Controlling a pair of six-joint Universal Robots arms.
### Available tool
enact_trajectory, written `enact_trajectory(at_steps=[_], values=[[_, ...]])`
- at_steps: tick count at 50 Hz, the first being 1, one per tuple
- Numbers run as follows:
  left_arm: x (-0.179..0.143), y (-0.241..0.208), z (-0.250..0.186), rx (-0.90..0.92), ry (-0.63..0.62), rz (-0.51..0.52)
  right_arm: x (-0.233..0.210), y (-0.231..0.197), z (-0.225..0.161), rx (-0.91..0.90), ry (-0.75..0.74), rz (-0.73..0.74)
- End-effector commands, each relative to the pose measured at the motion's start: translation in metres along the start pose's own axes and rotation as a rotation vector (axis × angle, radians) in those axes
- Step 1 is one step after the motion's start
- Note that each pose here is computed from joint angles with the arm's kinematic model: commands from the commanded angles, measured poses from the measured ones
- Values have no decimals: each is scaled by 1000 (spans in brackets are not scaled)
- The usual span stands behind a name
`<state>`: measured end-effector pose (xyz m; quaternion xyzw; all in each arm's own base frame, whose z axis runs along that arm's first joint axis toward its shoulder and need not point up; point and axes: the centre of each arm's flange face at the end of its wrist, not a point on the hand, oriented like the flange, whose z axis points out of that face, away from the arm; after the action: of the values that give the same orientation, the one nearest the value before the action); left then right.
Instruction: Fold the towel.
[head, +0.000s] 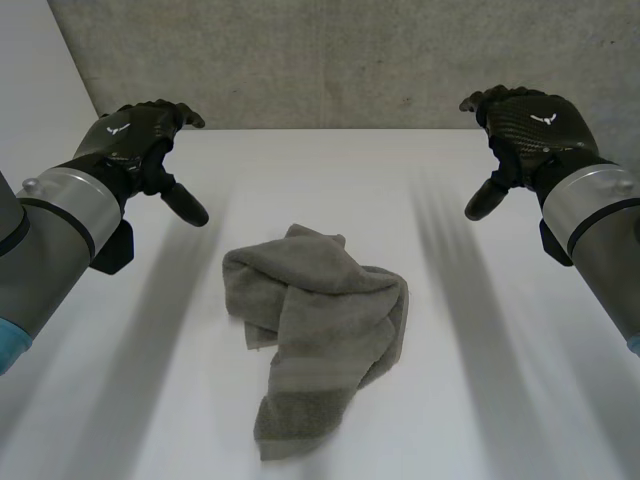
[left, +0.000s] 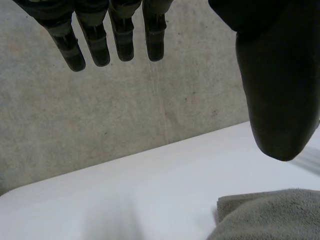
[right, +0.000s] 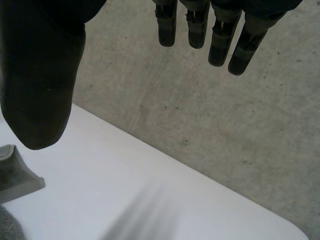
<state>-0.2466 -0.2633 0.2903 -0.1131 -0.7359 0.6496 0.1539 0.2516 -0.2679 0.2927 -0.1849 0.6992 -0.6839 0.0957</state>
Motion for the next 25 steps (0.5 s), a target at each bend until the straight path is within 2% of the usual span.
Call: enact_trajectory(at_steps=[1, 25], values=[[1, -1, 0, 12, -1, 5, 4, -6, -1, 20, 13, 0], [4, 3, 0, 3, 17, 7, 5, -4, -1, 17, 16, 2]])
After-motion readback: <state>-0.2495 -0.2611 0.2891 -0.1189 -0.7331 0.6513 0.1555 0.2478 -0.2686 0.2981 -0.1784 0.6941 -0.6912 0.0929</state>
